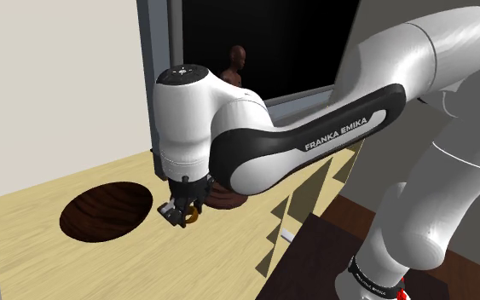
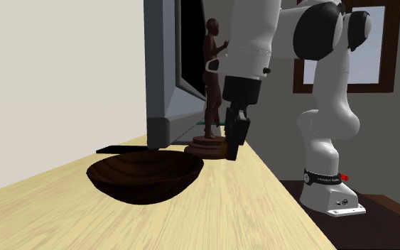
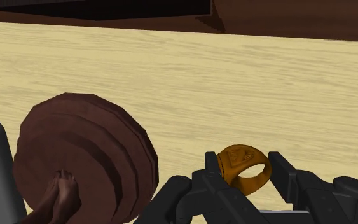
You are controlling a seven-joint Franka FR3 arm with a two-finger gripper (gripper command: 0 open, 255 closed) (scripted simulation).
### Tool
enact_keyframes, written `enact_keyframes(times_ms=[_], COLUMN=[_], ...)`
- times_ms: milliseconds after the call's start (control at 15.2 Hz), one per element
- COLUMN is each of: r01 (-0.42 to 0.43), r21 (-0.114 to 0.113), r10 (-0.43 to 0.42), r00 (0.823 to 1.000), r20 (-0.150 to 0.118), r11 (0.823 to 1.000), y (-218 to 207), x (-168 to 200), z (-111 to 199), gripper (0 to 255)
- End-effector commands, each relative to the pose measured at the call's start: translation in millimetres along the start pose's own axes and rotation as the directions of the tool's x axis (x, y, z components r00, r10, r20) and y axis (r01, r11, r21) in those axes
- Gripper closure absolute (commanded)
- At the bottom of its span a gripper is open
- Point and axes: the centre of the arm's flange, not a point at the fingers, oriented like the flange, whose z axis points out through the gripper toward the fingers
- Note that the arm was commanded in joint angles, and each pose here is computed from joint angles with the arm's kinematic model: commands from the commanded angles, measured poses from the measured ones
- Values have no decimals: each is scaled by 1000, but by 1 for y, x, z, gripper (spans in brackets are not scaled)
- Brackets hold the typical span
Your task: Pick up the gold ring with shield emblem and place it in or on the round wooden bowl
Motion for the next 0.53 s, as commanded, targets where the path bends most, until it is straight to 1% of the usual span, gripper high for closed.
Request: enact_keyframes(times_ms=[0, 462], r01=[0, 0], r21=[0, 0], r10=[0, 0], r00=[1000, 1000], r20=[0, 0], r11=[1000, 1000], y=[3, 8], x=[2, 7], z=[-10, -46], gripper=[255, 255])
